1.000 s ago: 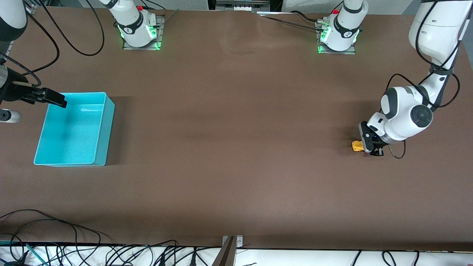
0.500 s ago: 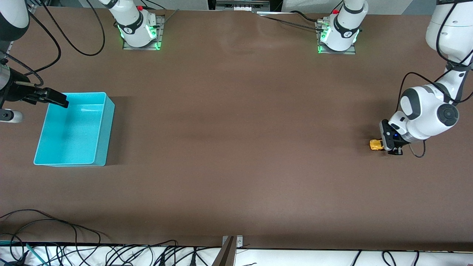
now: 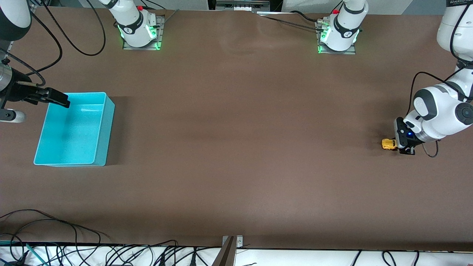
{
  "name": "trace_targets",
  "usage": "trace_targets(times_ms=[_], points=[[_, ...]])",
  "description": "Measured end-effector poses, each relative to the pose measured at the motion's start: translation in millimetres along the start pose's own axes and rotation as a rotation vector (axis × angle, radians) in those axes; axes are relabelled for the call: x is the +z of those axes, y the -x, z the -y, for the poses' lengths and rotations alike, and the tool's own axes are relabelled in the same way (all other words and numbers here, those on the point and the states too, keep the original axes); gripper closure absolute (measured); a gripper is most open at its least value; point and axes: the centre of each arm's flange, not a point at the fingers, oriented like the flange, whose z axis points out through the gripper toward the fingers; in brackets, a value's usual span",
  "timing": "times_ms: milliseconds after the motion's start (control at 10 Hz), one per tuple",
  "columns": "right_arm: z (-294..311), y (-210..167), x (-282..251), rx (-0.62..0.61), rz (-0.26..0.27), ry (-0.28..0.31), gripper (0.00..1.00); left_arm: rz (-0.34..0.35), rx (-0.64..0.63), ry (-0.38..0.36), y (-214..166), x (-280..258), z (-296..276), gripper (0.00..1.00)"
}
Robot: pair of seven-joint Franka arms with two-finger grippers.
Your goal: Wind up and store yellow beetle car
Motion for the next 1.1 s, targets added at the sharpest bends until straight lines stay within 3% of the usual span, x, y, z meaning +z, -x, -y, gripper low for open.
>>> trace_targets(times_ms=[800, 1100], points=[[-0.4, -0.1, 0.1, 0.001, 0.000, 0.000, 0.00, -0.004, -0.028, -0.031, 81.0, -1.3, -24.0, 0.55], [-0.5, -0.1, 0.2, 0.001, 0.000, 0.000, 0.00, -0.006, -0.031, -0.028, 86.7, -1.4, -23.9, 0.55]])
